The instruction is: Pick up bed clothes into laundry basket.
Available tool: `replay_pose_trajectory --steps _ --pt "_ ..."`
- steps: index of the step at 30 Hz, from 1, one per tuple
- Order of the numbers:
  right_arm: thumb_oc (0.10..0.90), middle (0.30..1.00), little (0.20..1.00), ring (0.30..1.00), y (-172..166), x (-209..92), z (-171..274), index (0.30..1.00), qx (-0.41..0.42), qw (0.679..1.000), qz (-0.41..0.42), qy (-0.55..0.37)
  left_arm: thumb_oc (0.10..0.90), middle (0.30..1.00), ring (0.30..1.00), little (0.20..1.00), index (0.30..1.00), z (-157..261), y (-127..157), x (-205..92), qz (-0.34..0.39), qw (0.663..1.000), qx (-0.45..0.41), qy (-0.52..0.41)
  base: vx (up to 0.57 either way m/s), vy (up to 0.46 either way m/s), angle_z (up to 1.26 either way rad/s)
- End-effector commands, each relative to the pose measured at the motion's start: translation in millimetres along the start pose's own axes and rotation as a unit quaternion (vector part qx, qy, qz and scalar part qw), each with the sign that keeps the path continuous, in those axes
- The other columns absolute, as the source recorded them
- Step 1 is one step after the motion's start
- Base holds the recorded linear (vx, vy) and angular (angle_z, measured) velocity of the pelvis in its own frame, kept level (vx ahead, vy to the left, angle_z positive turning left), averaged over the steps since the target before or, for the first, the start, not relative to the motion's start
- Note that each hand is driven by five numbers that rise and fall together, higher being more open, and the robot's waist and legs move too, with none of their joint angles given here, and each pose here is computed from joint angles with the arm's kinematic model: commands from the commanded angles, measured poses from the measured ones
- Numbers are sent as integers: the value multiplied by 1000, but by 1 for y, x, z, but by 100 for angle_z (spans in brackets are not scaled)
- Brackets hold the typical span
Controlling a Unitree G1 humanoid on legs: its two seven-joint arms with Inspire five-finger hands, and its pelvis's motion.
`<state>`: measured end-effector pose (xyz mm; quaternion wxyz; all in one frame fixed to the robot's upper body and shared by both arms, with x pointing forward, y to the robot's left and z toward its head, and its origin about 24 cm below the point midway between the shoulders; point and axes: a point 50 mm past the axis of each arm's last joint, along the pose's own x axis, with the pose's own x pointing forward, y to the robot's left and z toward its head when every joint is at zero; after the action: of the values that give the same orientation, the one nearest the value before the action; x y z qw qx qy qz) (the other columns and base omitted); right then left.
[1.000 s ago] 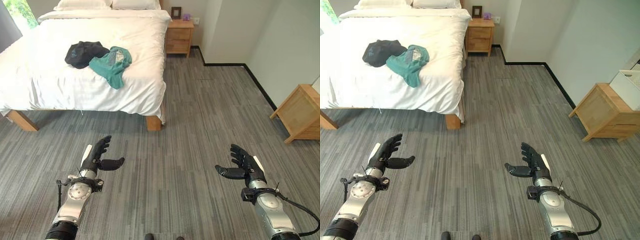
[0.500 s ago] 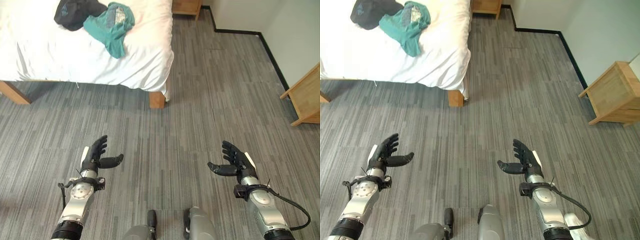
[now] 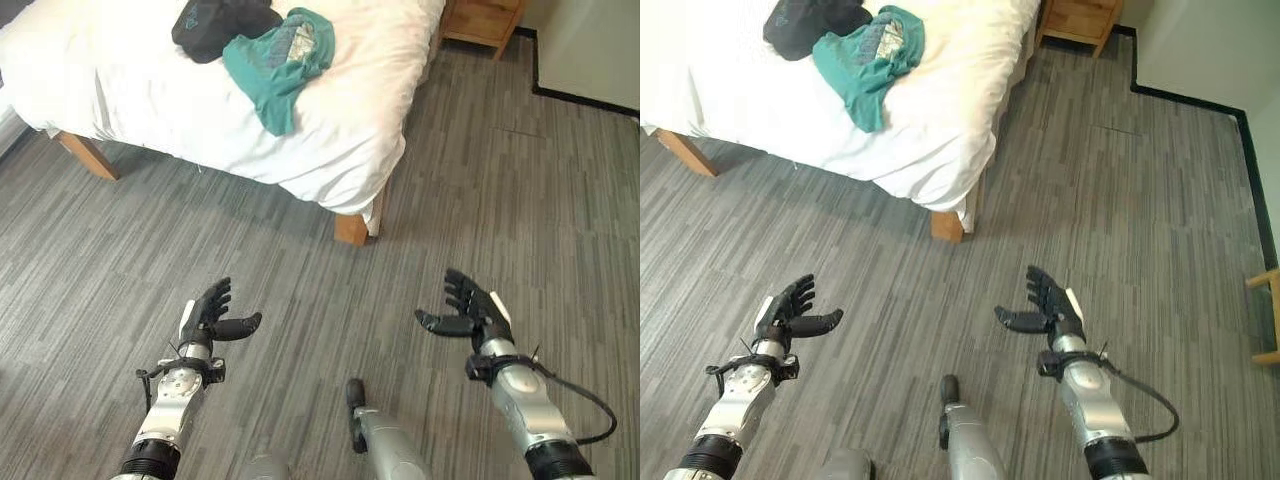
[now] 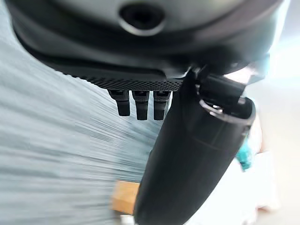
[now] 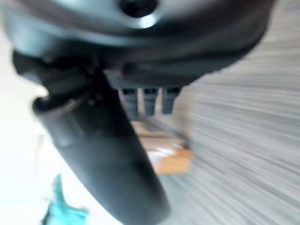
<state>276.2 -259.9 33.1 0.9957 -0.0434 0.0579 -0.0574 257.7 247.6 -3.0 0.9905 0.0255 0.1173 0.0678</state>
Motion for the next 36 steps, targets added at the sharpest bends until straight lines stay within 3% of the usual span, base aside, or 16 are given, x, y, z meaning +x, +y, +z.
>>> replay_pose_trajectory --steps 1,4,14,23,34,36 --pt "800 900 900 900 -19 9 69 900 -15 988 -10 -152 800 900 900 900 900 82 0 12 -66 978 -77 -184 276 -265 65" --pt "800 900 900 900 -21 8 85 900 -6 982 -5 -187 800 900 900 900 900 79 13 6 -36 966 -149 -207 378 -219 53" --pt "800 900 900 900 -25 1 85 900 33 978 -26 -206 800 900 900 900 900 99 45 4 68 950 -154 -263 278 -43 -6" --pt "800 900 900 900 -29 3 80 900 38 978 -51 -198 800 900 900 900 900 107 38 9 63 949 -152 -270 247 124 15" --pt "800 900 900 900 -58 -20 72 900 46 971 -113 -205 800 900 900 900 900 122 27 19 44 949 -139 -279 183 31 45" --pt "800 900 900 900 -55 -31 57 900 58 977 -94 -185 800 900 900 900 900 107 21 17 35 956 -137 -258 114 -69 95"
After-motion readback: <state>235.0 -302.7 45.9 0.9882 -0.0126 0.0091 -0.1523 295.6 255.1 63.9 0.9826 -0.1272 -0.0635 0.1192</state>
